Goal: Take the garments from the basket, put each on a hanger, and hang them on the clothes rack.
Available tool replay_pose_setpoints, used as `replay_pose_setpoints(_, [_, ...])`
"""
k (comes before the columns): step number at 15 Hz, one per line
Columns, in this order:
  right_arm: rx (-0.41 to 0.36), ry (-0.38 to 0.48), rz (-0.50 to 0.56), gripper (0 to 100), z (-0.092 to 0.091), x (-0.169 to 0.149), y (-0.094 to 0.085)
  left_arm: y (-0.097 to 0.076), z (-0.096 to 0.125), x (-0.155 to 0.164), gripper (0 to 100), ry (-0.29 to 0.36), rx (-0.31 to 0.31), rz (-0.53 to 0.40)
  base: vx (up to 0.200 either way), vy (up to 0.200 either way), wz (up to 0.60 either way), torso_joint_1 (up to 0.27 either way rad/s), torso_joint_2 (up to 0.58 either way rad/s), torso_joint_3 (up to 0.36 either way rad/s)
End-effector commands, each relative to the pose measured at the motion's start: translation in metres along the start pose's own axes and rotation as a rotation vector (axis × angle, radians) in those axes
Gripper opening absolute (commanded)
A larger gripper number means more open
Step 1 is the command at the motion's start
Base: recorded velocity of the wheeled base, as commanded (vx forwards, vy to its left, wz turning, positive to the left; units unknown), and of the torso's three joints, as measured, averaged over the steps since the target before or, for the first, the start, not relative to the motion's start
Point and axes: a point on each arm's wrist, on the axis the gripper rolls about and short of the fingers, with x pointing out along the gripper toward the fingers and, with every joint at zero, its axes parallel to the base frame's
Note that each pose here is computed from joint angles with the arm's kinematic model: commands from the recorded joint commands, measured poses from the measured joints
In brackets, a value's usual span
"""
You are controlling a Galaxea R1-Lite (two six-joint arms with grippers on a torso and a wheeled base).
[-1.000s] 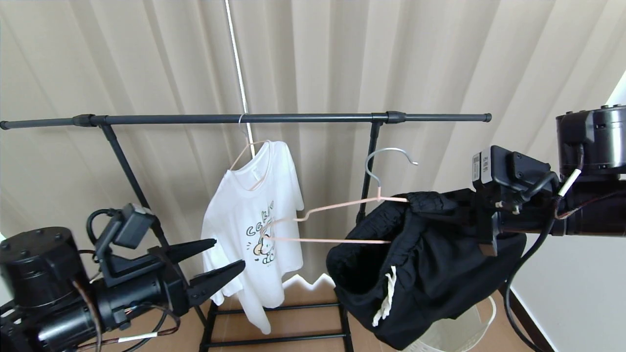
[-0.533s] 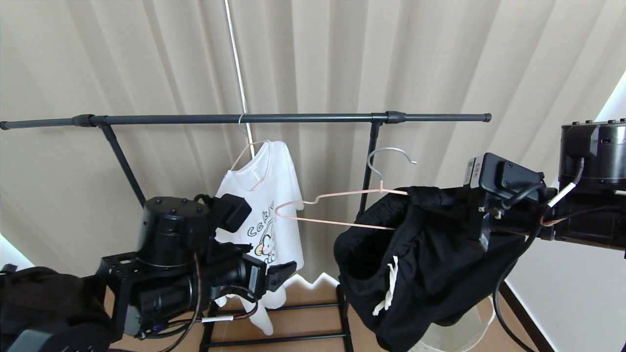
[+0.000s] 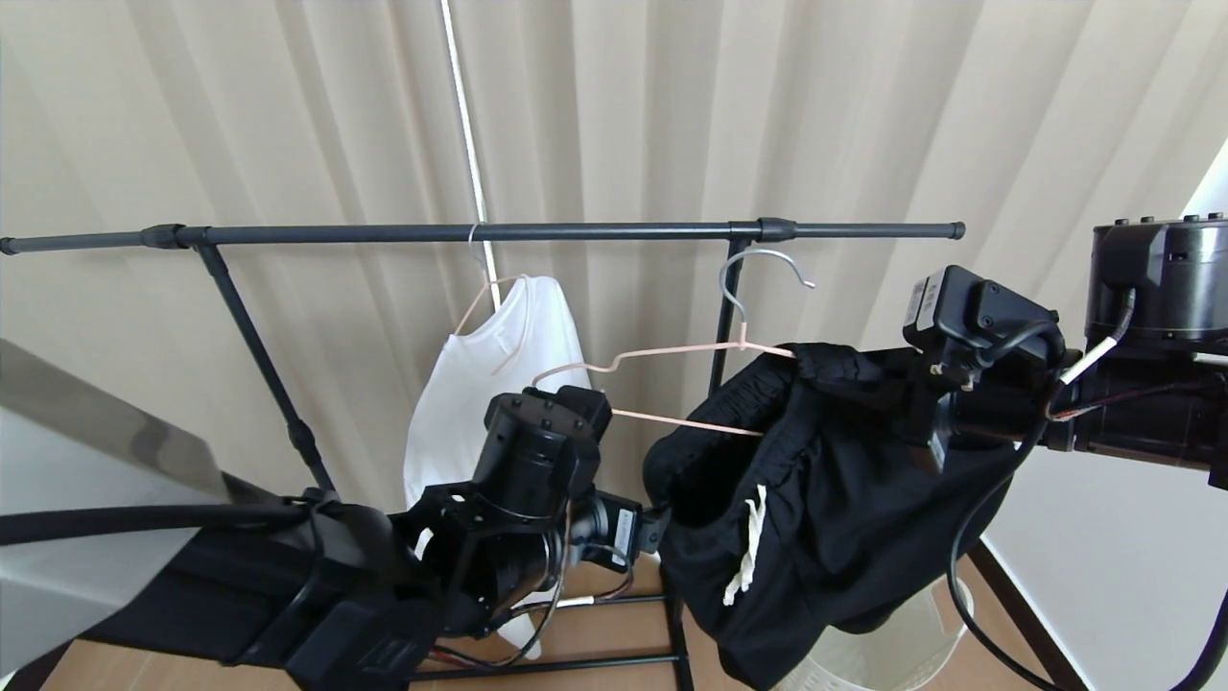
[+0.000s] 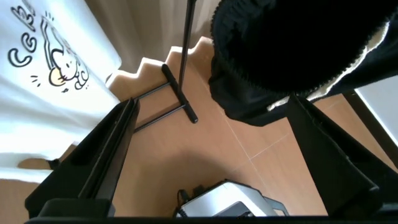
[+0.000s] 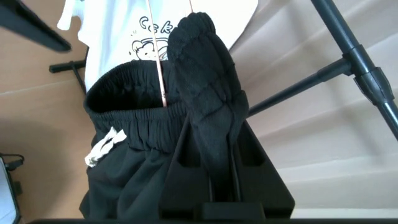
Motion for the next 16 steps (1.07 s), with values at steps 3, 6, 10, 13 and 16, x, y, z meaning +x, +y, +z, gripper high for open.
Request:
replay_pose_setpoints(3, [-0.005, -0.009, -0.003, 0, 0.003, -0.004, 0.001, -0.009, -0.001, 0.033, 100, 0.006, -0.027, 0.025, 0.0, 0.0, 0.0, 0.0, 0.0, 0.0])
replay_pose_setpoints(6, [-0.007, -0.012, -0.003, 0, 0.004, -0.006, 0.002, -0.011, 0.006, 0.038, 100, 0.017, -0.059, 0.03, 0.0, 0.0, 0.0, 0.0, 0.0, 0.0])
replay_pose_setpoints(10, [-0.011, -0.021, -0.008, 0, 0.006, -0.01, 0.003, -0.013, 0.005, 0.05, 100, 0.018, -0.064, 0.095, 0.0, 0.0, 0.0, 0.0, 0.0, 0.0])
replay_pose_setpoints(13, [-0.011, -0.019, -0.007, 0, 0.005, -0.01, 0.003, -0.012, 0.003, 0.055, 100, 0.023, -0.066, 0.101, 0.0, 0.0, 0.0, 0.0, 0.0, 0.0])
replay_pose_setpoints(16, [-0.011, -0.019, -0.009, 0, 0.005, -0.01, 0.003, -0.011, 0.004, 0.054, 0, 0.021, -0.068, 0.105, 0.0, 0.0, 0.0, 0.0, 0.0, 0.0])
